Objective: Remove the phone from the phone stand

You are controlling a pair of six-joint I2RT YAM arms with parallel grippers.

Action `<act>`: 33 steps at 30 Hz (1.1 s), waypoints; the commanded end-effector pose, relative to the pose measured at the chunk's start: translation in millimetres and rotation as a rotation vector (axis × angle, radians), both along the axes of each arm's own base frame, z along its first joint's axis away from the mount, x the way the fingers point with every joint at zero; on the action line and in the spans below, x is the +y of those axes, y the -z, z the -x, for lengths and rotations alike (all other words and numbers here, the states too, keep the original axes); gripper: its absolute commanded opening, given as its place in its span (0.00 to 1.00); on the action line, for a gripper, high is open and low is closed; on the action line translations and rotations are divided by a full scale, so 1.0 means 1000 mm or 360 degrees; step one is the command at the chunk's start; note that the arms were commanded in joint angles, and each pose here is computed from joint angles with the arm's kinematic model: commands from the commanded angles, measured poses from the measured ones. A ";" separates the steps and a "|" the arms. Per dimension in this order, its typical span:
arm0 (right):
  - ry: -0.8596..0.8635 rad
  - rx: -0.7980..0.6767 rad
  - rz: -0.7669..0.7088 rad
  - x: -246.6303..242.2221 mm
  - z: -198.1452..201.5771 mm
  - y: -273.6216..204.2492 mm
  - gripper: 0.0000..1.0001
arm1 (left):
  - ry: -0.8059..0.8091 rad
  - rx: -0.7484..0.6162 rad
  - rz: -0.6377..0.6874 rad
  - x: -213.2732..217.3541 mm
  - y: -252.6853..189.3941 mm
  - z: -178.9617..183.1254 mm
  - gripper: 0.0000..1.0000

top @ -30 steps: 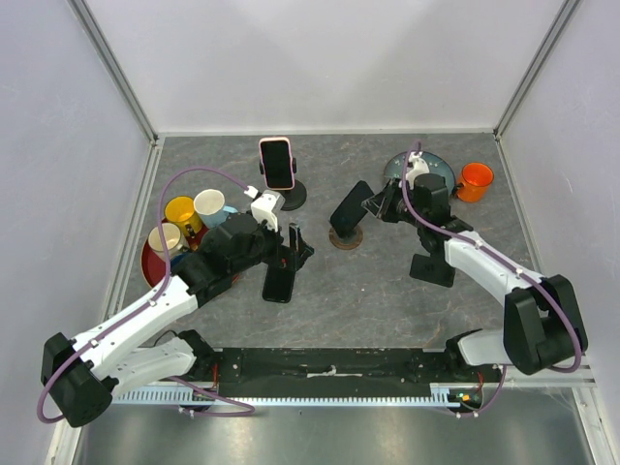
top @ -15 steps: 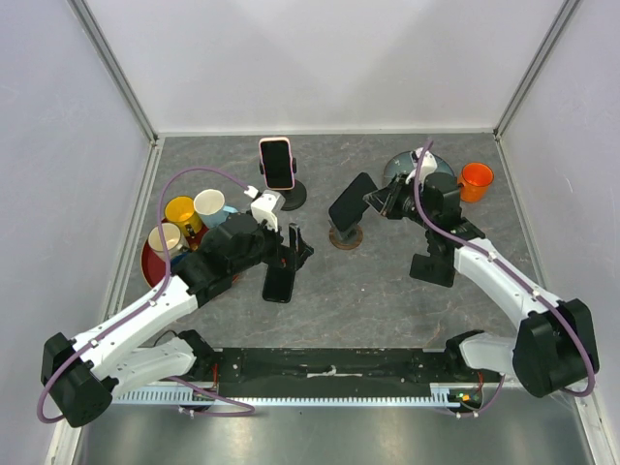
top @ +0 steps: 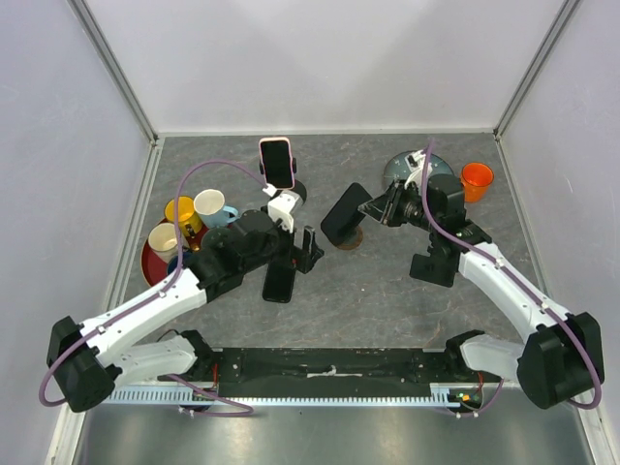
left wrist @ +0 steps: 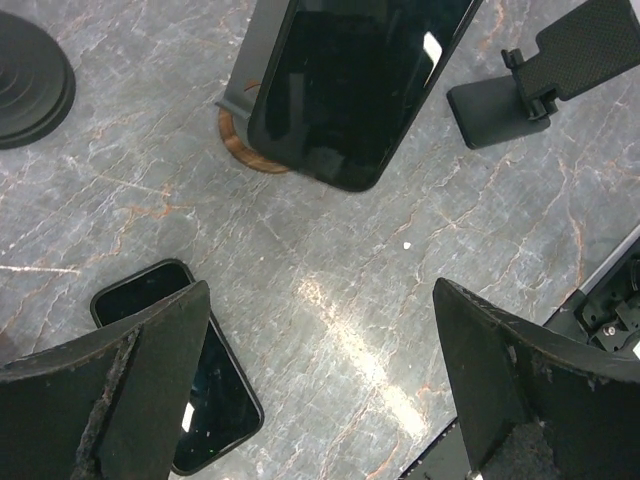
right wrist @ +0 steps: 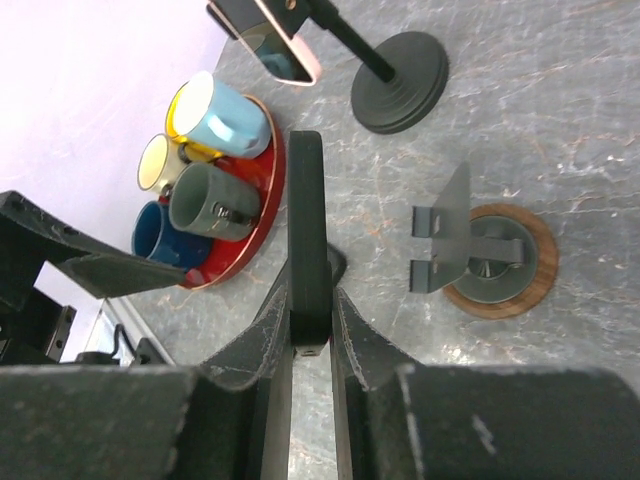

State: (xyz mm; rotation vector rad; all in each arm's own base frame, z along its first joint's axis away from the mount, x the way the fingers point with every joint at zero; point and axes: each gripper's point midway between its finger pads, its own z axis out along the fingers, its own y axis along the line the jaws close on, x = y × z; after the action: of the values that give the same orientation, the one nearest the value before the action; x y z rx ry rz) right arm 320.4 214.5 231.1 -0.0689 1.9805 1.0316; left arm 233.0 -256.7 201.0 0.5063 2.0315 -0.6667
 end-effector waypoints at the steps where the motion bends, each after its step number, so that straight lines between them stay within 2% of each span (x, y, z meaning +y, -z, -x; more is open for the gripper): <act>1: -0.0172 -0.0149 -0.0143 0.016 0.019 -0.050 0.00 | 0.0044 -0.0168 -0.0005 -0.014 -0.031 -0.009 1.00; 16: -0.0443 0.0006 -0.0182 0.044 0.060 -0.027 0.00 | 0.0066 -0.0187 -0.0151 -0.037 -0.031 -0.015 1.00; 27: -0.0526 0.0048 -0.0198 0.056 0.069 -0.021 0.00 | 0.0103 -0.0157 -0.0317 -0.046 -0.014 -0.013 1.00; 33: -0.0534 0.0066 -0.0197 0.058 0.070 -0.018 0.00 | 0.0161 -0.0152 -0.0295 -0.055 -0.016 -0.004 1.00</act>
State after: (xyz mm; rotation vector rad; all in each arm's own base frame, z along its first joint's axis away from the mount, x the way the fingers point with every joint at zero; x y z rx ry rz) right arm 253.3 260.9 220.3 -0.2668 2.0875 1.2959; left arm 239.1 -302.0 200.2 0.7039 2.0514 -0.4859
